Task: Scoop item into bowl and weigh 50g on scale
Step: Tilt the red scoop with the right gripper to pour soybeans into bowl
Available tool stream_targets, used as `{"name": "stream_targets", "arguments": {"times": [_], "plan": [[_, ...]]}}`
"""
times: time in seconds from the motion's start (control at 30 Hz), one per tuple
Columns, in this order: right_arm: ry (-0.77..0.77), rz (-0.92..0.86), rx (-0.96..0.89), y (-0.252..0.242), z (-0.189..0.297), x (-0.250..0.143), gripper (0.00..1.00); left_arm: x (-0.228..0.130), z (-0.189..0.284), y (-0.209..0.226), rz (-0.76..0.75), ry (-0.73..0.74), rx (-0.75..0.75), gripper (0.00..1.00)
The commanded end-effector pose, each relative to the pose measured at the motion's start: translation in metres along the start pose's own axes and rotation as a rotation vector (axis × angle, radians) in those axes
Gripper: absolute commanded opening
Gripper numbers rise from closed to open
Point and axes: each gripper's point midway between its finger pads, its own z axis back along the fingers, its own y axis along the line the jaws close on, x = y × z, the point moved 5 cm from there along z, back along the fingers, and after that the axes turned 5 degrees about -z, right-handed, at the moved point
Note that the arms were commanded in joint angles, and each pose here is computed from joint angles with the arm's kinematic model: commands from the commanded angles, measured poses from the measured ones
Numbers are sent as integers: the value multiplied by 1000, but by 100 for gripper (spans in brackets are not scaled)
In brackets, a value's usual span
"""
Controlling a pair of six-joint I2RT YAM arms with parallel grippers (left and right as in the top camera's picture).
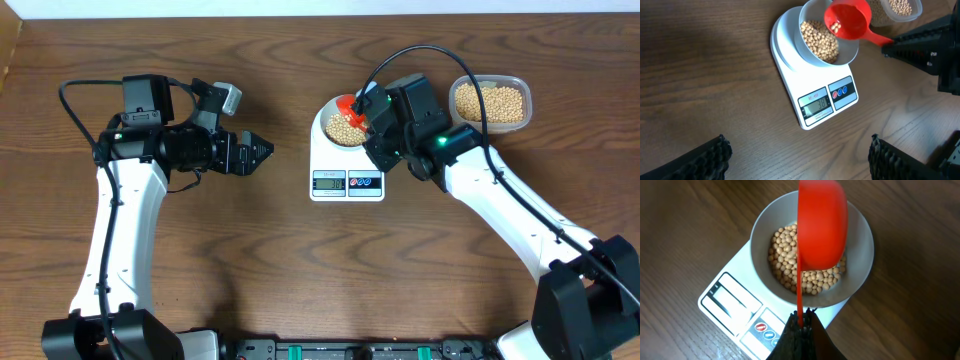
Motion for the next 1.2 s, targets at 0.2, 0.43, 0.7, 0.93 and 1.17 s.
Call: {"name": "stream_targets", "arguments": {"times": [0.2, 0.43, 0.7, 0.93, 1.17], "plan": [[-56, 40, 11, 9, 12, 12, 1, 6, 8, -4, -35, -29, 1, 90], [-62, 37, 10, 7, 12, 13, 1, 6, 8, -4, -35, -29, 1, 90], [-31, 44, 13, 8, 10, 7, 1, 6, 8, -4, -35, -29, 1, 90], [-34, 44, 33, 10, 10, 7, 1, 6, 8, -4, -35, -29, 1, 90], [-38, 45, 32, 10, 10, 8, 1, 6, 8, -4, -35, -29, 1, 90]]}}
